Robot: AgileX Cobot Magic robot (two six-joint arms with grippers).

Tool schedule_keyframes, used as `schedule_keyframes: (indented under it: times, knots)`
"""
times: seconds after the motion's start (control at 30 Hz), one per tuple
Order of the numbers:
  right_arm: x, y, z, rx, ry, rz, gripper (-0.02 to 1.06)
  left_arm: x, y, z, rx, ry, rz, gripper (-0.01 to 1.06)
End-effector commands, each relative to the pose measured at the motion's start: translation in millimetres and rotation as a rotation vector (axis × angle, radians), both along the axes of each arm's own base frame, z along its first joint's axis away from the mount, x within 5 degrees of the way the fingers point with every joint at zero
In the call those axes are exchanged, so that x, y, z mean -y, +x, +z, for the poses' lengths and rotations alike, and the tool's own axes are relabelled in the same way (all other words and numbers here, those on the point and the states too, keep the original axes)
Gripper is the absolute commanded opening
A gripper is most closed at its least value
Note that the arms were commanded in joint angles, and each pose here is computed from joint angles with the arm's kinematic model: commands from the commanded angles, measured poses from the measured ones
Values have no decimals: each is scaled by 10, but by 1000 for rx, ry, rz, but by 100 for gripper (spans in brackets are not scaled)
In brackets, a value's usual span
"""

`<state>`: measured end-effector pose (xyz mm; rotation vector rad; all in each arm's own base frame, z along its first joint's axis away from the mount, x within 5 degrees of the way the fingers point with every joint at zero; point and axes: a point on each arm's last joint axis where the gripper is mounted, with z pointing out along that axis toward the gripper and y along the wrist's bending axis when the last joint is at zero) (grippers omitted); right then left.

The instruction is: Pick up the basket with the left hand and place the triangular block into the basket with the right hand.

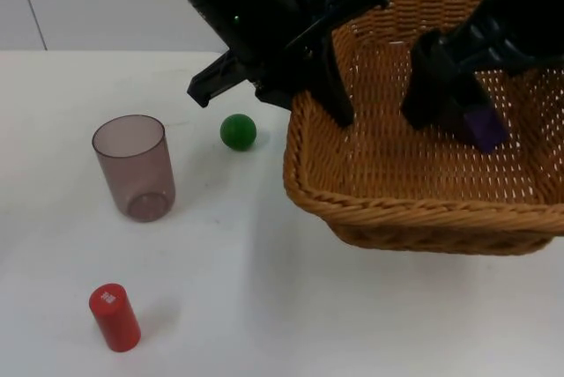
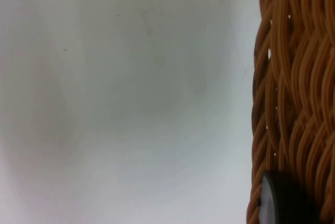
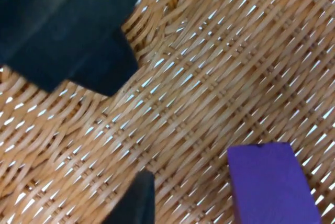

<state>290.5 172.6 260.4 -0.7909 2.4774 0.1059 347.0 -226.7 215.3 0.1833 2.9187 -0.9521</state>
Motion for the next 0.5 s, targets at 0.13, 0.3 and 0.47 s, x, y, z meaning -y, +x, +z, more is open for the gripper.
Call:
schedule_keyframes:
  times: [0.13,0.3,0.47]
  knots:
    - [-9,-26,41,15,4,10,105,37,-12,67,4,-28,6,0]
    - [45,-112,275,81,42,10,105,28,-10,60,5,-16,8,0]
    - [155,-271,643,200,100,11,105,24,-9,57,5,-10,10,0]
